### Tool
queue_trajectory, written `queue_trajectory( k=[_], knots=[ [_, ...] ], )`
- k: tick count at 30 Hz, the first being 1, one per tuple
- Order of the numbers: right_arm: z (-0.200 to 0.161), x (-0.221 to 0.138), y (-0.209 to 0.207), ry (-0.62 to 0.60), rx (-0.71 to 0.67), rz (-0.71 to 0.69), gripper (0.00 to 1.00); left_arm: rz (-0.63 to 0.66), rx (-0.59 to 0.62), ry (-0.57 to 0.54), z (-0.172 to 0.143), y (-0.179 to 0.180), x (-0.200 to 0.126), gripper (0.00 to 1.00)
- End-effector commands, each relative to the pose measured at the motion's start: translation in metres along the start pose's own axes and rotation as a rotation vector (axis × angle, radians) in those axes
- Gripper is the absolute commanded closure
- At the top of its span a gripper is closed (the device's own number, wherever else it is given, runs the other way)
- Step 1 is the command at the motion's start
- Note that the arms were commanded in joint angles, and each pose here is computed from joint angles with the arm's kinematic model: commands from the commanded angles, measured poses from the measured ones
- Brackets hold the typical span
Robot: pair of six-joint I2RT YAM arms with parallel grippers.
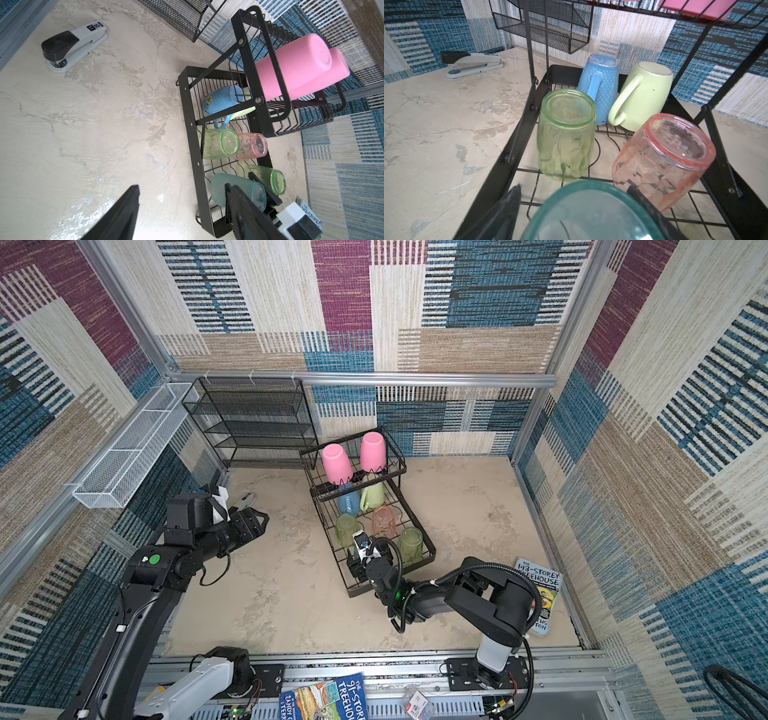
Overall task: Load cups into a dish rack
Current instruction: Place the cup upside down at the dish rack, then reset both arms
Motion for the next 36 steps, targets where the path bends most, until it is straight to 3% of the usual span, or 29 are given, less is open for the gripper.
queue_trajectory(
  k=[1, 6, 12, 16, 18, 21, 25, 29, 36],
  knots=[
    [0.005, 0.0, 0.002, -0.033, 0.026, 0.015, 0.17, 0.01, 0.0, -0.027, 0.003, 0.001, 0.0, 0.28],
    [0.011, -0.004, 0.002, -0.045, 0.037, 0.026, 0.09, 0.018, 0.0, -0.049, 0.004, 0.003, -0.004, 0.27],
    [0.044, -0.019, 0.0, -0.107, 0.057, 0.068, 0.0, 0.029, 0.014, -0.076, 0.006, 0.004, -0.008, 0.15],
    [0.08, -0.043, -0.005, -0.177, 0.07, 0.116, 0.0, 0.021, 0.041, -0.122, 0.009, 0.004, -0.013, 0.02],
    [0.101, -0.06, -0.014, -0.222, 0.077, 0.108, 0.0, 0.03, 0.064, -0.153, 0.012, 0.005, -0.016, 0.01],
    [0.138, -0.087, -0.047, -0.303, 0.108, 0.028, 0.0, 0.087, 0.091, -0.189, 0.017, 0.01, -0.014, 0.01],
    [0.163, -0.118, -0.131, -0.403, 0.22, -0.163, 0.0, 0.165, 0.093, -0.278, 0.027, 0.019, -0.006, 0.01],
    [0.145, -0.139, -0.202, -0.471, 0.276, -0.405, 0.0, 0.324, 0.084, -0.395, 0.035, 0.042, 0.015, 0.0],
    [0.076, -0.122, -0.268, -0.331, 0.313, -0.601, 0.0, 0.392, 0.084, -0.429, 0.027, 0.074, 0.068, 0.0]
  ],
)
Point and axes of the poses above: each gripper's point midway between its finger pads, its own x axis out along the fingers, its own y axis along the line the jaws close on, z = x × y, the point moved 7 cm from there along -x, back along the fingers, and after that the axes turned 3 degrees about x, right-handed, at the moved point
